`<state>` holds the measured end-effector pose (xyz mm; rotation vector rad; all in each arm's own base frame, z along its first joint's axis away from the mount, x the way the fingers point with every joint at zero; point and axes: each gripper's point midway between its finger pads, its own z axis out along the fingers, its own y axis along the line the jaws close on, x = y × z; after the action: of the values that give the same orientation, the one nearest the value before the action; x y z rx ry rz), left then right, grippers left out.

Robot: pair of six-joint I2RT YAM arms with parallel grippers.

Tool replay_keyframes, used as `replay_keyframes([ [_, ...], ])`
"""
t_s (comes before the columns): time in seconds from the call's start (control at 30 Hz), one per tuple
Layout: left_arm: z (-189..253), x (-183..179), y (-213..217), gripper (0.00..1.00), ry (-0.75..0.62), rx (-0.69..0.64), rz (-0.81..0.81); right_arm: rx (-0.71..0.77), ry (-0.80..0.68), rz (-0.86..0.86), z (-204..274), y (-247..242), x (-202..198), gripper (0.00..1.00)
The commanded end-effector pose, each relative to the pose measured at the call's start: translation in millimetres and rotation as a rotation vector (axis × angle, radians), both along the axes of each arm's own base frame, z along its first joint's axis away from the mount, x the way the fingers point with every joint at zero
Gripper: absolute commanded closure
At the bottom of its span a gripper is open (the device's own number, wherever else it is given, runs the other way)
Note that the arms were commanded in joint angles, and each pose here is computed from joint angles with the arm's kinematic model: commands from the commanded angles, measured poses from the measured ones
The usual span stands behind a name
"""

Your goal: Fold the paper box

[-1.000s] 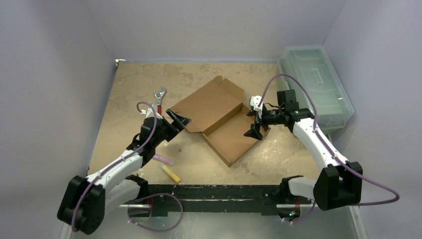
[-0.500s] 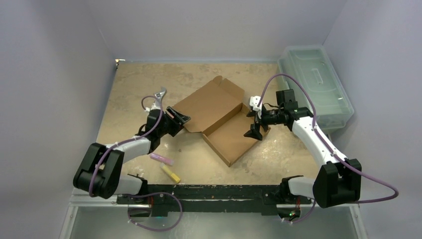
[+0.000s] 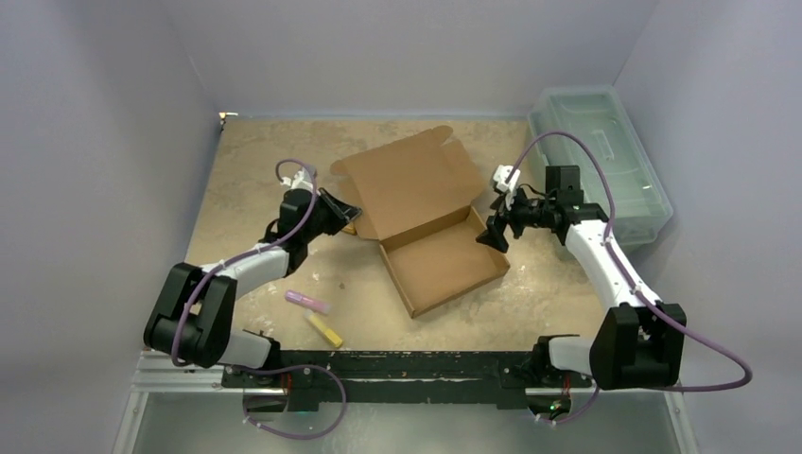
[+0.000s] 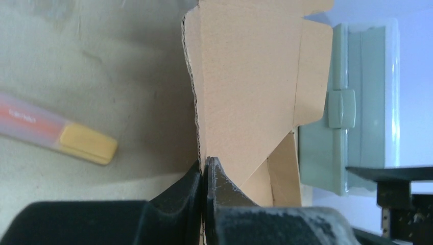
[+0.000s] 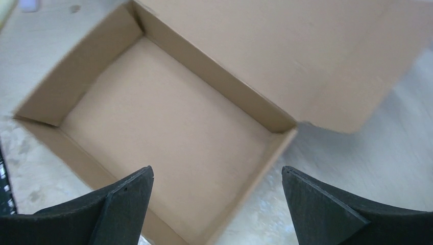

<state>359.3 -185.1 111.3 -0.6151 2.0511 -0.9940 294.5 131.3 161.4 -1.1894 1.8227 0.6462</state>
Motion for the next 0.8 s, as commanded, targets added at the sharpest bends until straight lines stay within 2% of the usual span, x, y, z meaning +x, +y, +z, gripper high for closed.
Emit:
replay_keyframes([
  [0.0, 50.2, 17.2, 10.9, 1.00, -0.252, 0.162, -0.036, -0.013, -0.022, -0.199, 10.6, -21.7, 37.3, 0.01],
  [0.07, 62.0, 17.4, 13.2, 1.00, -0.327, 0.187, -0.037, -0.041, 0.002, -0.296, 0.4, -32.7, 48.0, 0.04],
  [0.23, 86.5, 9.9, 10.7, 1.00, -0.476, 0.184, -0.051, -0.081, 0.028, -0.407, -21.3, -38.4, 65.8, 0.12],
  [0.57, 83.2, -18.7, 3.9, 1.00, -0.544, 0.316, -0.039, -0.123, 0.070, -0.355, -53.3, -5.5, 88.5, 0.25],
  [0.63, 81.1, -25.7, -0.8, 1.00, -0.542, 0.324, -0.047, -0.140, 0.087, -0.348, -61.1, 3.0, 94.5, 0.32],
  [0.77, 78.3, -35.1, -0.9, 1.00, -0.533, 0.304, -0.034, -0.206, 0.068, -0.419, -73.5, 1.6, 112.2, 0.36],
])
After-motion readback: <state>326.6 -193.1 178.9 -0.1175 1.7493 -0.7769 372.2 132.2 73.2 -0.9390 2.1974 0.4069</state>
